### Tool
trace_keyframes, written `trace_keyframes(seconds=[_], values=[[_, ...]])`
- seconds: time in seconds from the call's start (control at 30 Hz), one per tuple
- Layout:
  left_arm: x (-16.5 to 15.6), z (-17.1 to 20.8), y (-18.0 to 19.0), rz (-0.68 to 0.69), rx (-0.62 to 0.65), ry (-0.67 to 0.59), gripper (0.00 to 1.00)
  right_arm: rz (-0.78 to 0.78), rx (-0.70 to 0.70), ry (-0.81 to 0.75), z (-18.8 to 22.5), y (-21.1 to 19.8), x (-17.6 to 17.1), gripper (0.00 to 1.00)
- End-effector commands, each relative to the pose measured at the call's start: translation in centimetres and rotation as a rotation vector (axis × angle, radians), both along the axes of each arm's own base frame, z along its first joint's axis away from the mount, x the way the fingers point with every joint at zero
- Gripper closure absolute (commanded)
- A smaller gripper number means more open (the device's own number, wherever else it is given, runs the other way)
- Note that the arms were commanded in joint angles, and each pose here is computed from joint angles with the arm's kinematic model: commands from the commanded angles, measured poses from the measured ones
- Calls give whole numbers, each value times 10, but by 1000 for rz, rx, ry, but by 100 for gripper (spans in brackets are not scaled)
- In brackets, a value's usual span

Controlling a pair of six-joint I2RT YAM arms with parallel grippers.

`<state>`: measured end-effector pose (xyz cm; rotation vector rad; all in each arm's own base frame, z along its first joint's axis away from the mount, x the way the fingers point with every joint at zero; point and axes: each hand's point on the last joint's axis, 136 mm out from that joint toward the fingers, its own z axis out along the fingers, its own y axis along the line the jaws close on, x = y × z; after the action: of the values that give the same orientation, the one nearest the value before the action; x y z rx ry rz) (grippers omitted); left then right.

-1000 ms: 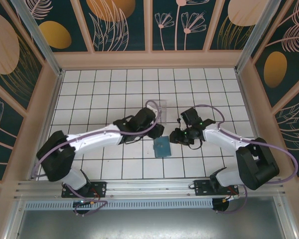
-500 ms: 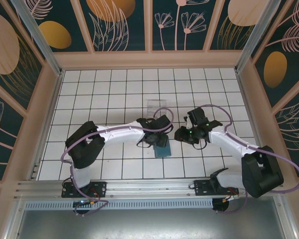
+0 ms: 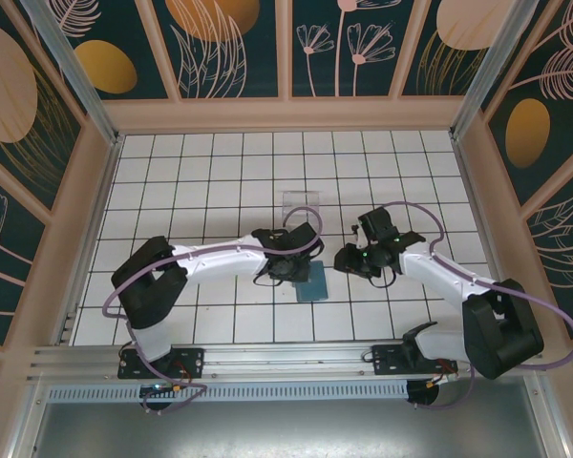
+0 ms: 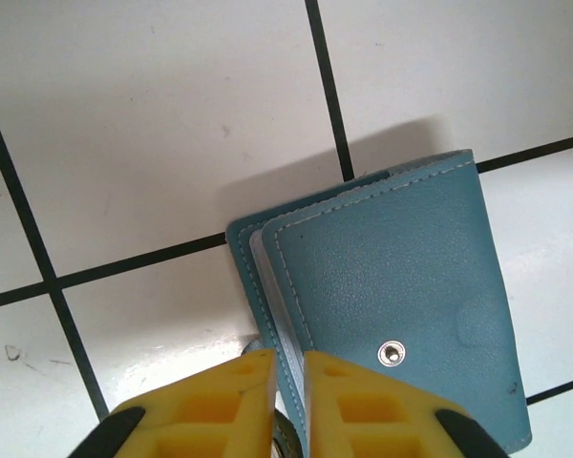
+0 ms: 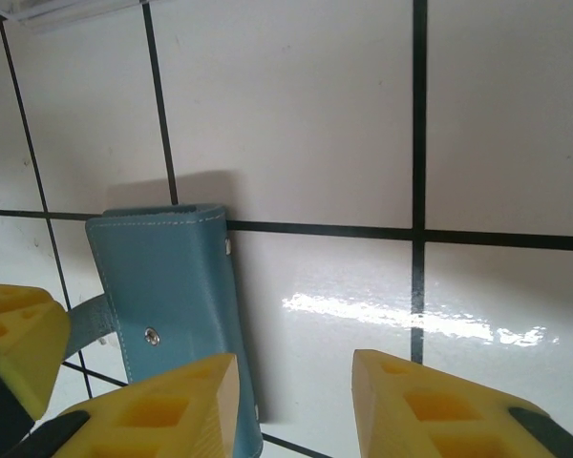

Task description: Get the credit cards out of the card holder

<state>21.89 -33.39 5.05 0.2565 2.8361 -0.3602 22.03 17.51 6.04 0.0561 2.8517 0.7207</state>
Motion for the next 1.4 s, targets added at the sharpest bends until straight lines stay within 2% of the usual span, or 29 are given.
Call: trace_keyframes(seconds=[0.0, 0.13, 0.2, 0.53, 0.63, 0.97, 1.2, 1.37], values=[[3, 10, 5, 32, -42, -45, 87, -2, -50, 18, 0, 5, -2, 63], [2, 26, 3, 32, -160, -93, 92, 33, -133, 26, -2, 16, -6, 62], [0, 30, 3, 44, -230, -99, 92, 57, -180, 28, -4, 21, -7, 58], [-8, 17, 30, 131, -484, -43, 94, 181, -310, 19, 0, 56, -4, 25], [-10, 14, 35, 138, -526, -32, 94, 237, -338, 38, -6, 68, -6, 18], [-19, -10, 49, 159, -539, 21, 94, 332, -437, 90, -23, 90, -14, 10], [-18, -11, 53, 160, -518, 14, 94, 345, -522, 107, -30, 78, -16, 9], [-18, -11, 54, 162, -515, 15, 94, 365, -533, 112, -32, 77, -18, 9]])
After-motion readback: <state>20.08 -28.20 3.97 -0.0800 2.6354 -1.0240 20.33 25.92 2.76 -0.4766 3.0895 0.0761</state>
